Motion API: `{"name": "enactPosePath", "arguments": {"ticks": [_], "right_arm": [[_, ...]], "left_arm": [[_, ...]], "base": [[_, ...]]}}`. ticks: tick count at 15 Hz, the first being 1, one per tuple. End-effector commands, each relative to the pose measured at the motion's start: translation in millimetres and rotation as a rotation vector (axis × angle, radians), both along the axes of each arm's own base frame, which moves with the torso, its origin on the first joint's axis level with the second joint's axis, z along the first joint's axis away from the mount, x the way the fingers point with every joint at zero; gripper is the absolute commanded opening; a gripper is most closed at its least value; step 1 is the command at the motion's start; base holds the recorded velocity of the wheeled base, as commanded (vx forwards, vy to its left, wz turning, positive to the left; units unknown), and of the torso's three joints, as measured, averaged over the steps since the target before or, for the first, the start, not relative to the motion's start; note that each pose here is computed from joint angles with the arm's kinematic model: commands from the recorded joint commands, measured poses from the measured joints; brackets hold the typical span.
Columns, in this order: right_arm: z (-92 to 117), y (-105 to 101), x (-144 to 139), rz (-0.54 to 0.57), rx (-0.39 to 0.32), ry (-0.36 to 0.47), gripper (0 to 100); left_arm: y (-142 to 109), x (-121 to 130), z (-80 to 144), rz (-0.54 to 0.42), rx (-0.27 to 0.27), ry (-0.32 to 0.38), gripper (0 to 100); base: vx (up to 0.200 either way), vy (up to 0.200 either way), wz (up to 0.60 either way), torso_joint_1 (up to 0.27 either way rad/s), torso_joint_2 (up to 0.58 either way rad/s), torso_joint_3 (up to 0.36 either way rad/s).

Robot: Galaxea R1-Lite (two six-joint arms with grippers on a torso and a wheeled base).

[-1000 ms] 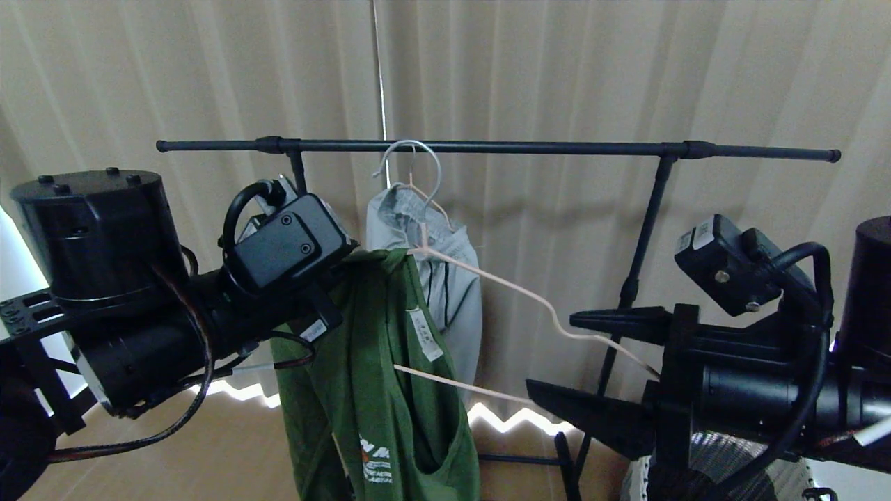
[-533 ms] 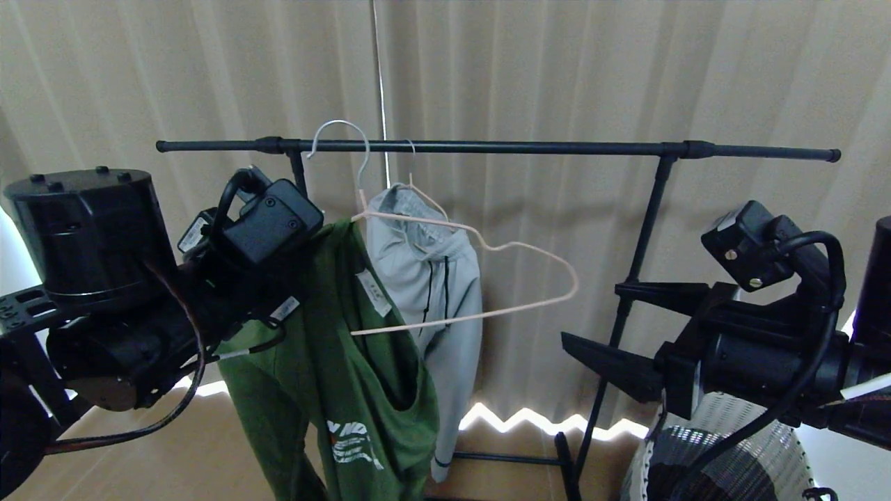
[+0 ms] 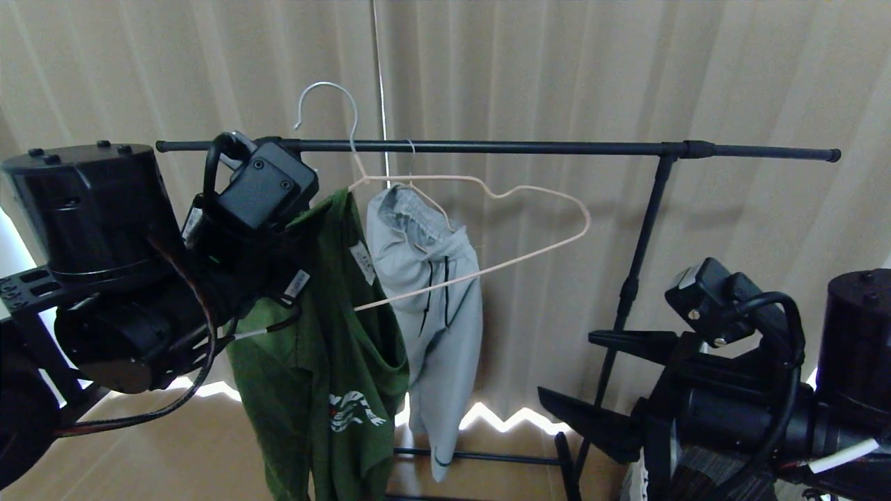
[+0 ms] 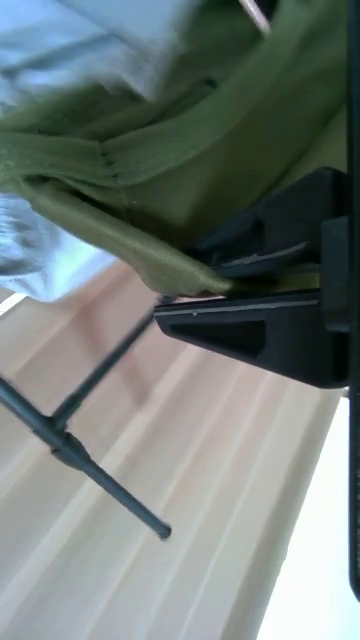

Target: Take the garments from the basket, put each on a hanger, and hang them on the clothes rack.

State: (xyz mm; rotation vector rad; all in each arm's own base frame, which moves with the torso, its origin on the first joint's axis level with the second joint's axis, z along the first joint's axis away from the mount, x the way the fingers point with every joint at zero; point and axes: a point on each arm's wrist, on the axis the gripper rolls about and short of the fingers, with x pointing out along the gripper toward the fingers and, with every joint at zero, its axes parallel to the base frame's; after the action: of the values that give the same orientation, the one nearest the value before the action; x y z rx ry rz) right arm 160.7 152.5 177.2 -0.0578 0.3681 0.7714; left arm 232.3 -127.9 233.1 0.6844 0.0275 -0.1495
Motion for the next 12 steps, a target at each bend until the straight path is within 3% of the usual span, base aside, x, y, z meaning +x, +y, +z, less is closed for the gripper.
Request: {"name": "enactPosePath", "arguments": {"ticks": [1,4,7,12], "right_arm": [[-11.9,28.9,-0.6,0.057,0.015,0.052,100],[-26.8,63.2,25.5,-0.058,0.006,-0.007,100],[-30.6,86.2,38.7,-0.079,0.008,-0.024,100],[-37.0,103.7,53.2,-0.105,0.001,-0.031,100]], "left_arm": [[-6.5,-2.0,6.8,-0.027,-0.026,-0.019,0],[-15.9,-4.7,17.3,-0.076,-0.056,-0.047,0],[-21.3,-6.4,20.4,-0.097,-0.062,-0.056,0],[-25.5,-11.3,21.2,-0.120,-0.065,-0.058,0]], "base": [[0.000,0.000,0.00,0.000,0.00,0.000],[0.000,0.000,0.00,0.000,0.00,0.000],[0.000,0.000,0.00,0.000,0.00,0.000],[0.000,0.000,0.00,0.000,0.00,0.000]]}}
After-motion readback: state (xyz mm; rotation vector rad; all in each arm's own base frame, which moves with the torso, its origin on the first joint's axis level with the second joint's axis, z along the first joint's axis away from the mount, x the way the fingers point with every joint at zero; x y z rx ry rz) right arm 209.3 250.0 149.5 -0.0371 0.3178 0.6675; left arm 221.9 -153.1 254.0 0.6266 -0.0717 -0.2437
